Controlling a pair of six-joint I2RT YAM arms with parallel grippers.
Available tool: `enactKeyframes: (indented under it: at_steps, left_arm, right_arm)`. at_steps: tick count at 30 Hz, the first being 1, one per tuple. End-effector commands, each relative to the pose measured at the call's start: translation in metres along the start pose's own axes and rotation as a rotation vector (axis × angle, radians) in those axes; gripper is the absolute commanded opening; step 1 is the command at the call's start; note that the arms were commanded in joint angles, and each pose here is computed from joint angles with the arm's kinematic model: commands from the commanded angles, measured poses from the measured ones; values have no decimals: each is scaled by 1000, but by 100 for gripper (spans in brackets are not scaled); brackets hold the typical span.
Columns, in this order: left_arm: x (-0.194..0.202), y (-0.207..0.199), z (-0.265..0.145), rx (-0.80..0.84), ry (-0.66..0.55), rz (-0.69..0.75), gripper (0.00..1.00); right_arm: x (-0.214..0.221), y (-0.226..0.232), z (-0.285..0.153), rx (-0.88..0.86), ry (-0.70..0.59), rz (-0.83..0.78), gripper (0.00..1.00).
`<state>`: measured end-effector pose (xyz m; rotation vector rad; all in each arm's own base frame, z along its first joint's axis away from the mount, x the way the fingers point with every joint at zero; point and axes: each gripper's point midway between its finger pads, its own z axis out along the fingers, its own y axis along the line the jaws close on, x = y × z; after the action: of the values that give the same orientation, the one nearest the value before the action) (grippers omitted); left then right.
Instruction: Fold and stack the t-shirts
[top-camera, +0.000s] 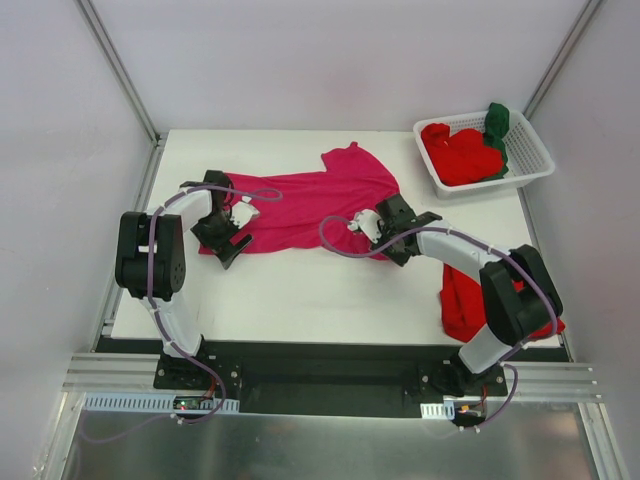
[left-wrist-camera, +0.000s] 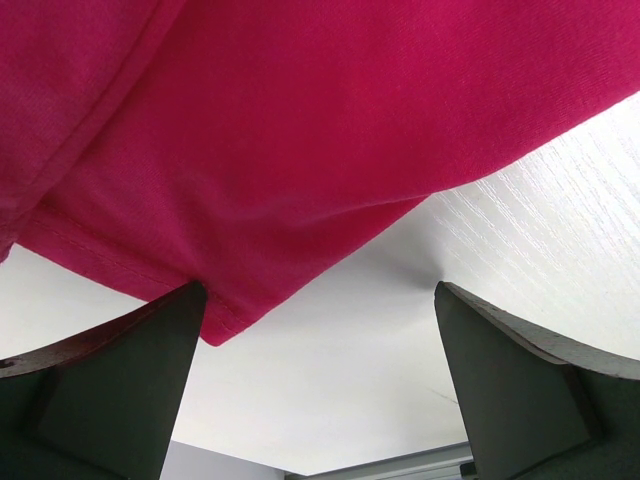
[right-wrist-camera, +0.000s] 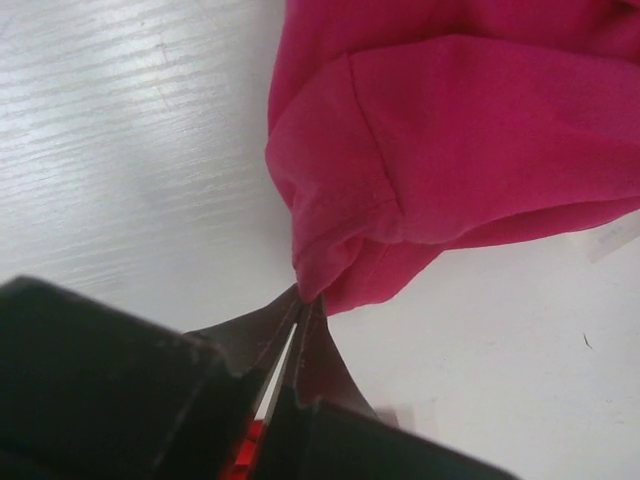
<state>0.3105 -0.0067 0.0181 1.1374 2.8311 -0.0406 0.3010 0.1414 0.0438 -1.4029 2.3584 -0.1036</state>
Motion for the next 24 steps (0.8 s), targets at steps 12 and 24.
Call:
enactKeyframes:
  at_steps: [12,24]
  left_arm:
    - [-7,-1,0,29,-29,24,99]
    - [-3,4,-4,4,-22,56,99]
  right_arm:
    - [34,-3,-27,4,68,-46,1]
    - [60,2,-27,-9,120,-64,1]
